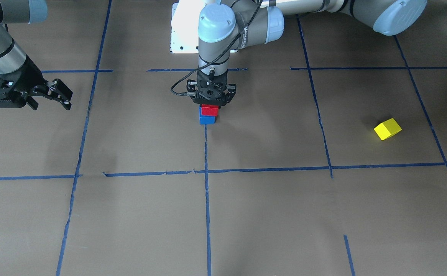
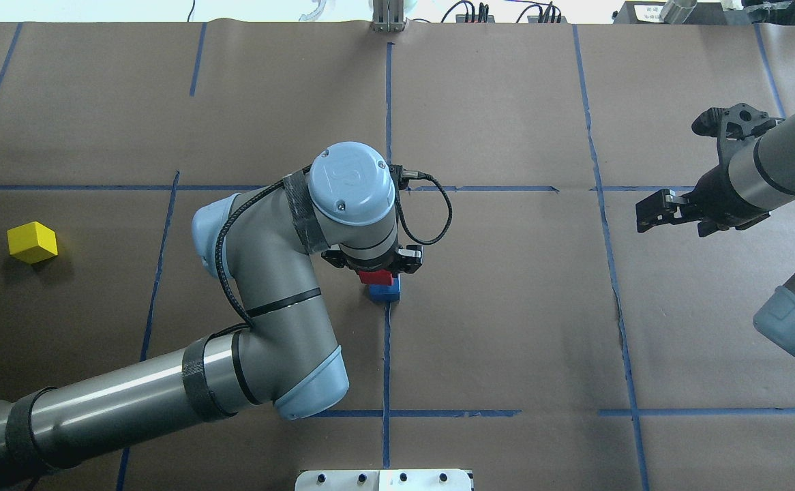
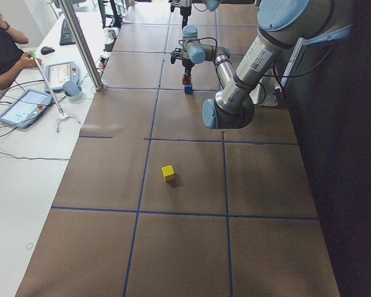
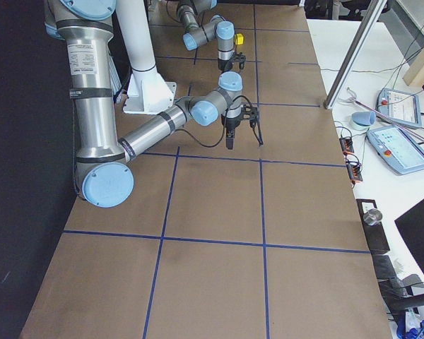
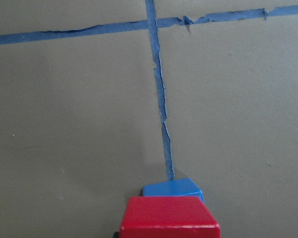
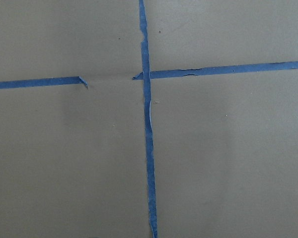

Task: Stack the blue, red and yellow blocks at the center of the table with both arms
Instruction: 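Carry the red cube with the left gripper onto the blue cube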

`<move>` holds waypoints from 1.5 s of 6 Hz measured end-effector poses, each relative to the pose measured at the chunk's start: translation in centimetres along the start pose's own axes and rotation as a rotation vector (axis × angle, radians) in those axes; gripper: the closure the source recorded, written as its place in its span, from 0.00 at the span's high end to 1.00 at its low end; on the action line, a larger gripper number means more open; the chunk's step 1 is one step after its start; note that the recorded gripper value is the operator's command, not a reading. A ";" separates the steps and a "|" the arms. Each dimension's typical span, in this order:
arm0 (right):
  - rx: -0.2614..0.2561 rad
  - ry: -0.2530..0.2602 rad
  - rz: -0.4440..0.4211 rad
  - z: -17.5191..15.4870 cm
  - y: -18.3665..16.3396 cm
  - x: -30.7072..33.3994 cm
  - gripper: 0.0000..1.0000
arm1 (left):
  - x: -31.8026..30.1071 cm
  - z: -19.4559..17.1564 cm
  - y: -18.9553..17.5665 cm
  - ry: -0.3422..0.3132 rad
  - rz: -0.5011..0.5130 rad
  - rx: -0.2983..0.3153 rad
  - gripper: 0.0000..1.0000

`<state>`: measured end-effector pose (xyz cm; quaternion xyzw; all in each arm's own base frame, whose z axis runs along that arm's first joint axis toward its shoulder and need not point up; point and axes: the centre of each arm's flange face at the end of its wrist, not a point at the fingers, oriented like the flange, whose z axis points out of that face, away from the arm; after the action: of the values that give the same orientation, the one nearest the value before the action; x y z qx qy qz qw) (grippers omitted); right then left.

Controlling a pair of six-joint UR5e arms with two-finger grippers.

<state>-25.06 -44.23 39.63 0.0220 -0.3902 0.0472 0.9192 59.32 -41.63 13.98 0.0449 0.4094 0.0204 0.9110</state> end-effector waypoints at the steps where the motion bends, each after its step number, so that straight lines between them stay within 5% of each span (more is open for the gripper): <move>1: -0.001 0.001 0.001 0.0 0.0 0.1 1.00 | 0.8 0.5 0.7 -0.008 -0.041 0.011 0.15; 7: 0.000 -0.003 -0.003 -0.1 0.1 0.0 1.00 | 1.8 1.9 2.2 -0.040 -0.084 0.070 0.21; 8: 0.000 -0.003 -0.003 -0.1 0.2 -0.1 1.00 | 1.7 1.9 2.2 -0.041 -0.089 0.072 0.41; 9: -0.001 -0.002 -0.002 0.0 0.2 -0.1 1.00 | 1.7 2.0 2.3 -0.040 -0.090 0.073 0.84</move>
<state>-25.09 -44.06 39.57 0.0221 -0.3913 0.0461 0.9188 61.94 -39.39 14.22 0.0597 0.3933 -0.0365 0.9168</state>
